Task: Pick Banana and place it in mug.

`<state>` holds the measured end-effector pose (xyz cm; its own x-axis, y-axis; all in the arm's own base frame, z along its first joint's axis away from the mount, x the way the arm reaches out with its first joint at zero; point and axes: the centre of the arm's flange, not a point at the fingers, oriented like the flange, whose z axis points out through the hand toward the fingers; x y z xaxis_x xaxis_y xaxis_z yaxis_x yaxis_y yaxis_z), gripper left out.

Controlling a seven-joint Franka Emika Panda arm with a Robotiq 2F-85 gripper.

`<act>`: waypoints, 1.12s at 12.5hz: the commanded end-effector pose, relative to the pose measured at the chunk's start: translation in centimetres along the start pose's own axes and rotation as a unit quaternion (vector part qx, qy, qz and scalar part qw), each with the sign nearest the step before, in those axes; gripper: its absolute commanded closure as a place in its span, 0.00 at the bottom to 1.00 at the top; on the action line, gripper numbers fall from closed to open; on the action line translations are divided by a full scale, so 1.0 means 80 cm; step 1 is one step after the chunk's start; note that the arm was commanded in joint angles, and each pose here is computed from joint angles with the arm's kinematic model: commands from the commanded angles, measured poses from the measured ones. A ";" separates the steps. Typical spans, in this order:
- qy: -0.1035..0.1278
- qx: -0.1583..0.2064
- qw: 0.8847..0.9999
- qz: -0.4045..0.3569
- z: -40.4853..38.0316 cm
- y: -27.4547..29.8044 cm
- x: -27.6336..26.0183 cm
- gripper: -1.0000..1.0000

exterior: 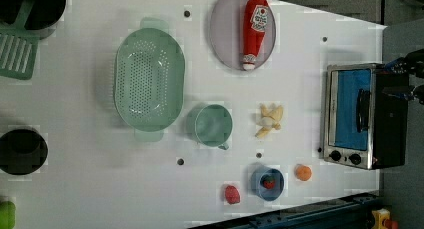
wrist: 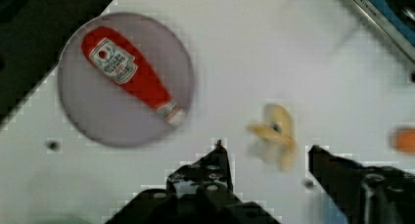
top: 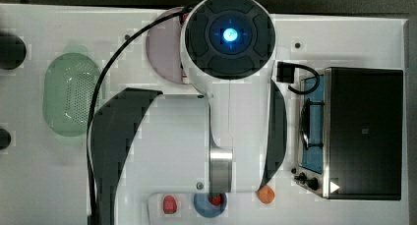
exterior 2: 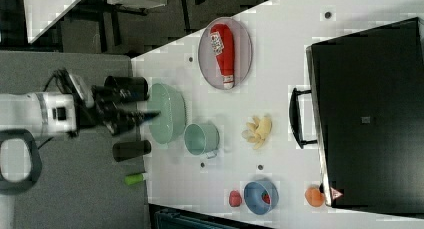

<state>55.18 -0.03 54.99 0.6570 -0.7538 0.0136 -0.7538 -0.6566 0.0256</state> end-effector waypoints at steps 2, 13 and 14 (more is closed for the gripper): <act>-0.005 -0.012 1.000 0.014 -0.080 0.151 -0.092 0.01; 0.010 0.007 1.000 0.002 0.223 0.092 -0.056 0.00; 0.011 0.009 1.000 0.002 0.253 0.092 -0.056 0.00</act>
<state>46.39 -1.58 33.84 0.6576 -0.7530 0.0234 -0.7533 -0.6568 0.0335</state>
